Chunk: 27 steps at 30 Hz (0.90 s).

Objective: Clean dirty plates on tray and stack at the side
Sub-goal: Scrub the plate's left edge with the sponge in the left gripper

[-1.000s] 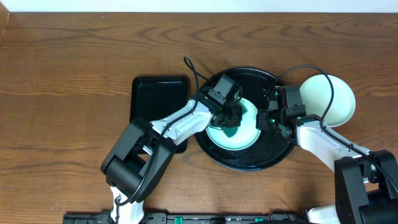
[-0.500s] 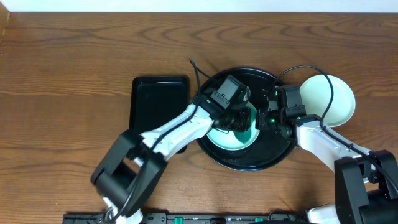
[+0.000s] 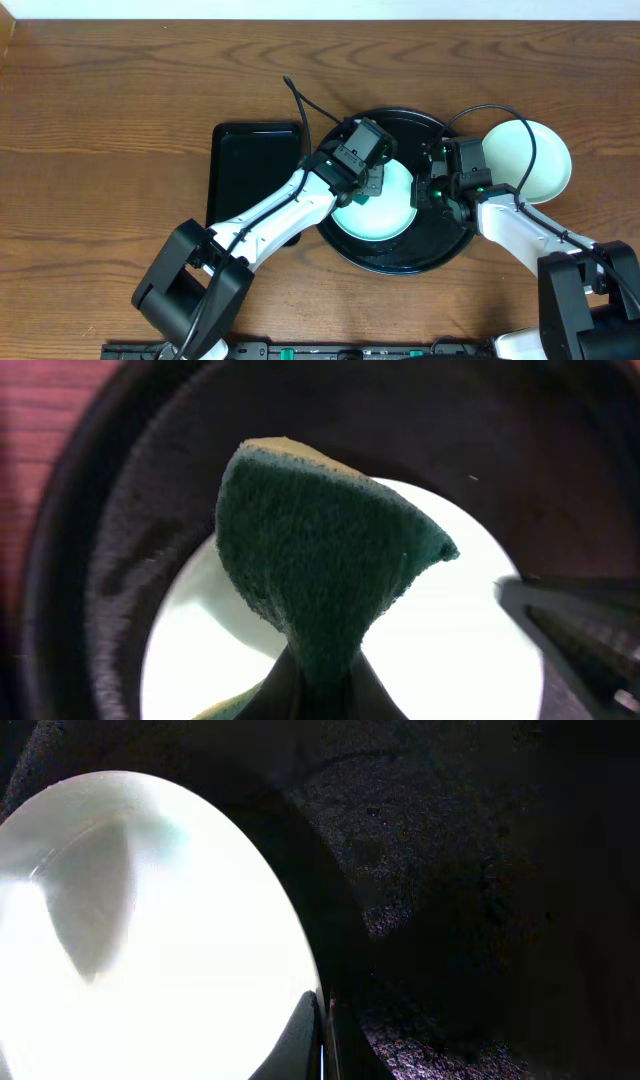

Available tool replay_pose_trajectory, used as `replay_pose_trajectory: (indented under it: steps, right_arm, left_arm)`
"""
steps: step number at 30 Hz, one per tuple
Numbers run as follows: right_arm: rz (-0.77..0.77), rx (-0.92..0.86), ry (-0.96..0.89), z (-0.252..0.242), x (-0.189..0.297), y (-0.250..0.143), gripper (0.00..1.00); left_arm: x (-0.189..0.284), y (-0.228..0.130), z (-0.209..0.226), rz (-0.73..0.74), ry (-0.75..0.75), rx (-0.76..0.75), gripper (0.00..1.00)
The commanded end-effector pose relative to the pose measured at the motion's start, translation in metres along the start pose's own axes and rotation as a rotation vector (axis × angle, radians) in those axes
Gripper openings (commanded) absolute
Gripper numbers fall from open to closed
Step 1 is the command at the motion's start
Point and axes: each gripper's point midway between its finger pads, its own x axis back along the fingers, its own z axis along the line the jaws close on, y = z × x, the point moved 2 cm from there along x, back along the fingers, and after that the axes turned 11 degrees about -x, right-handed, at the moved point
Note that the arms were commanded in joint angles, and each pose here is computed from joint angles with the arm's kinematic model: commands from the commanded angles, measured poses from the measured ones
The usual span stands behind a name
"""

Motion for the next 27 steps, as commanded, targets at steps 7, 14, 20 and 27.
replay_pose_trajectory:
  steps: [7, 14, 20, 27]
  right_arm:
    - [0.018, 0.016, 0.015, 0.004, -0.003, -0.005, 0.01]
    - [0.019, 0.016, 0.015, 0.004, -0.003, -0.005, 0.01]
    - [0.019, 0.017, 0.015, 0.004, -0.003, -0.005, 0.01]
    - [0.019, 0.016, 0.015, 0.004, -0.003, -0.005, 0.01]
  left_arm:
    - [-0.005, -0.004, 0.022, -0.014, 0.128, -0.023, 0.08]
    - [-0.022, -0.016, 0.026, 0.031, 0.152, -0.03, 0.08]
    - [-0.043, -0.033, 0.031, 0.093, 0.176, -0.04, 0.08]
    - [-0.055, -0.047, 0.026, 0.151, 0.138, -0.039, 0.08]
